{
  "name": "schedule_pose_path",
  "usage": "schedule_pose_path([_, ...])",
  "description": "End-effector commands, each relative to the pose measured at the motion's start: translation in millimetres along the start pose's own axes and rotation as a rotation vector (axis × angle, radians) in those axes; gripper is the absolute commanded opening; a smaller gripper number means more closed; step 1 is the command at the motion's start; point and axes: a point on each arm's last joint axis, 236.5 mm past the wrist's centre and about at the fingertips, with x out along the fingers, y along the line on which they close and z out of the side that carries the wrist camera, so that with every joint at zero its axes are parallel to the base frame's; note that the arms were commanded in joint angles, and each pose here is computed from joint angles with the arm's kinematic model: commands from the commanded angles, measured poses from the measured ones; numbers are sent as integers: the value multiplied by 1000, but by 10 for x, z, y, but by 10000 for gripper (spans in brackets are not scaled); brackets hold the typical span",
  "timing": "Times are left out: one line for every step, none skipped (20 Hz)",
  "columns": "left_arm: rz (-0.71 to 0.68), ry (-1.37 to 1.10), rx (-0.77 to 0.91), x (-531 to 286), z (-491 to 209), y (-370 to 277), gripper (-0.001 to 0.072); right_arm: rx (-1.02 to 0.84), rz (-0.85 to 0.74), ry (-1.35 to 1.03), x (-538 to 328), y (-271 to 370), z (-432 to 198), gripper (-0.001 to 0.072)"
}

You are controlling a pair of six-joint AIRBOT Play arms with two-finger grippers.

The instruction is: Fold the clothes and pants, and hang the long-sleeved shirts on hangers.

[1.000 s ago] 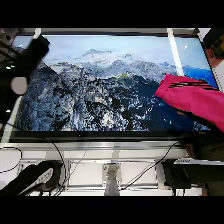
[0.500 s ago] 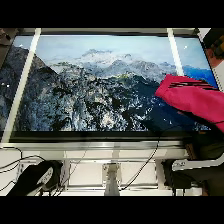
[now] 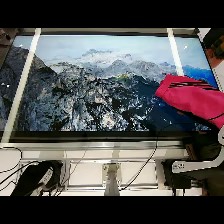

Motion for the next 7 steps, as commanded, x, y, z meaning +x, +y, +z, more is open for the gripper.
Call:
schedule_pose_path([-2, -8, 1, -67, 32, -10, 16, 46, 2, -5, 43, -129, 0, 10])
schedule_pose_path([-1, -7, 1, -63, 29, -8, 16, 54, -1, -6, 43, -159, 0, 9])
schedule_pose_path([-1, -7, 1, -61, 28, -7, 16, 54, -5, -6, 43, -170, 1, 9])
schedule_pose_path([-1, -7, 1, -61, 28, -7, 16, 53, -6, -5, 43, -170, 0, 9])
schedule_pose_path([-1, -7, 1, -63, 29, -8, 16, 53, -6, -5, 43, -170, 0, 10])
schedule_pose_path([-1, -7, 1, -63, 29, -8, 16, 53, -6, -6, 43, -171, 0, 9])
schedule_pose_path([-1, -7, 1, -61, 28, -7, 16, 53, -6, -6, 43, -170, 1, 9])
